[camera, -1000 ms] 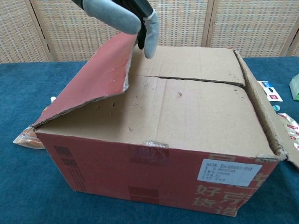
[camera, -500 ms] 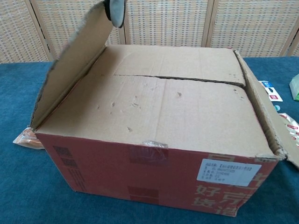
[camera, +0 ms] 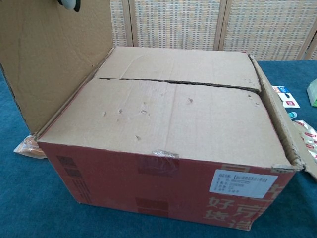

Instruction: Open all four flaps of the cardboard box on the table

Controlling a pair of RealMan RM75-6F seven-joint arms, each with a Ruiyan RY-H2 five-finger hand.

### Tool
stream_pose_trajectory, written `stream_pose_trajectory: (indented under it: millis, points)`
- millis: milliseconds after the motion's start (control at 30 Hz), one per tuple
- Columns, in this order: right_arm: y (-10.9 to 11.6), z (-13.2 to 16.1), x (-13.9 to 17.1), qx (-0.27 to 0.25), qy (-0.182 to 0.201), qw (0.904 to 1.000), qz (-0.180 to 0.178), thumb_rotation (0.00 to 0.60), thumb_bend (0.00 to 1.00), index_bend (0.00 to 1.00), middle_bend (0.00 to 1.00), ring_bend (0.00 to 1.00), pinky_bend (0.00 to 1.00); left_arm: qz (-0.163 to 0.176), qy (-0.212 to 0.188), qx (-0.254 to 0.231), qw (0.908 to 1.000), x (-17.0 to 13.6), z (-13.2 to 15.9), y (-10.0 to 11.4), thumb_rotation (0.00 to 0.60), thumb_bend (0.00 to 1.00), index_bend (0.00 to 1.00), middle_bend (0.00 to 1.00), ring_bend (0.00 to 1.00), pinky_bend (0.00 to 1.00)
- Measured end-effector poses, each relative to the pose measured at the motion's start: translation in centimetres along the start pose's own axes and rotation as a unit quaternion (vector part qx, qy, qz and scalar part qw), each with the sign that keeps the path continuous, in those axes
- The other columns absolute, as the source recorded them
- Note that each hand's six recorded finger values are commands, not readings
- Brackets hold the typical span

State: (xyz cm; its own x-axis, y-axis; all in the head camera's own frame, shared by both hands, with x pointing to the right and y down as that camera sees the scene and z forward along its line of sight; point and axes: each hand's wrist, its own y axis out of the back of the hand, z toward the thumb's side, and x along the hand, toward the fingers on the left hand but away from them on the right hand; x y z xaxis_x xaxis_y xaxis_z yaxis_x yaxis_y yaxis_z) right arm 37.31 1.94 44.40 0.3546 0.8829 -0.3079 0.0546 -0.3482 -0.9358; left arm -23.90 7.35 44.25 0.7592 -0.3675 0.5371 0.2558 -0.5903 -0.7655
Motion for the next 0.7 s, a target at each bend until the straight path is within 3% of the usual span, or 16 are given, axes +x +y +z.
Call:
stream_pose_trajectory:
  millis: [300,700]
  points:
    - [0.1,0.4,-0.4,-0.003,0.008,1.0,-0.004,0.387,0.03,0.39,0.32,0.07,0.02,0.002,0.04,-0.013,0.9991,-4.4,-1.5,-0.9,0.086,0.04,0.36,0.31,0.31,0.11]
    - [-0.6,1.0,-0.9,-0.008,0.014,0.9999,0.003,0.389,0.03,0.39,0.32,0.07,0.02,-0.027,0.108,-0.061,0.9919,-9.6,-4.3,-4.6,0.086,0.04,0.36,0.31,0.31,0.11]
